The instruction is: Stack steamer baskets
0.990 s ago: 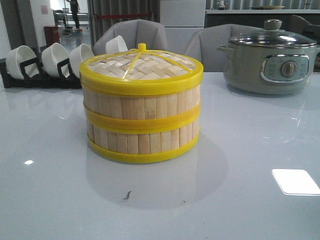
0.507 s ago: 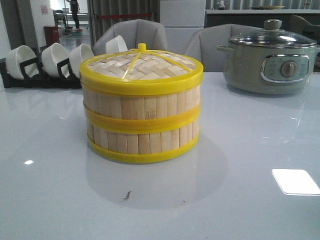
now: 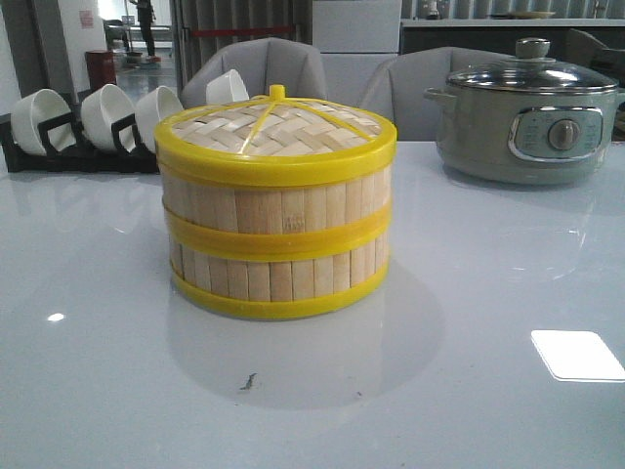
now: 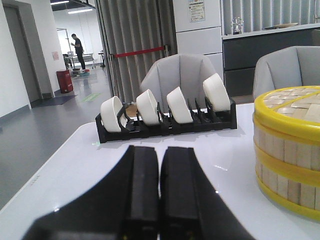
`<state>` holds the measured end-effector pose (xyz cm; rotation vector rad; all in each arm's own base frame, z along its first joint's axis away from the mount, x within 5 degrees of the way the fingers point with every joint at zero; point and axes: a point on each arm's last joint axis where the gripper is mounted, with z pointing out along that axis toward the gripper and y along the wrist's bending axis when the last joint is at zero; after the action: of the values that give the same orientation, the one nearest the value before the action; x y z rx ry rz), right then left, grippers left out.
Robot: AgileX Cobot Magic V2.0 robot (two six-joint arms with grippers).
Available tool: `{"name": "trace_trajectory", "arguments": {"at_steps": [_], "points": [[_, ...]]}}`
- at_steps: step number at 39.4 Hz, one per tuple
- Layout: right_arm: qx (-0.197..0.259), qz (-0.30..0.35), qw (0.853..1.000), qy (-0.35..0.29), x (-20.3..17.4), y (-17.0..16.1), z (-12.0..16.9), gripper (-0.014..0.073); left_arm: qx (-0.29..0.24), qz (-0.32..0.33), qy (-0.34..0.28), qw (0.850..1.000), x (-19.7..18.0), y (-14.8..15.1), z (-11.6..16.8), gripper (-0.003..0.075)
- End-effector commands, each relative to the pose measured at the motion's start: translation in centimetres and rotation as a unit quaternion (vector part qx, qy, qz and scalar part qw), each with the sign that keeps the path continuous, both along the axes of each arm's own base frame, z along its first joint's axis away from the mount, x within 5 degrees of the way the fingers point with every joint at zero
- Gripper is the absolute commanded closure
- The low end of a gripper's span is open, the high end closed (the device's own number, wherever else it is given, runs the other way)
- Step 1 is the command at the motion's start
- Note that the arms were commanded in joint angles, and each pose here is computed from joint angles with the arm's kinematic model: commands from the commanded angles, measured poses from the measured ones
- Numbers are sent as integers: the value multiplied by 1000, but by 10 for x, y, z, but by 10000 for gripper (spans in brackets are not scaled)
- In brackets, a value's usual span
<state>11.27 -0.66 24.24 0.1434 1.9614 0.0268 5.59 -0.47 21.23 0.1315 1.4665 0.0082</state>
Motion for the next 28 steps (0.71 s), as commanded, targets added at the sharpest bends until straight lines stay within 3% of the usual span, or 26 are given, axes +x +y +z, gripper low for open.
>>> {"name": "trace_trajectory", "arguments": {"at_steps": [1, 17, 28], "points": [[-2, -6, 998, -62, -6, -1, 19, 544, -5, 1, -51, 999, -2, 0, 8, 633], [-16, -17, 983, -182, -48, 1, -1, 544, -5, 1, -51, 999, -2, 0, 8, 633], [-11, 7, 978, -206, -54, 5, -34, 544, -5, 1, -51, 999, -2, 0, 8, 633]]}}
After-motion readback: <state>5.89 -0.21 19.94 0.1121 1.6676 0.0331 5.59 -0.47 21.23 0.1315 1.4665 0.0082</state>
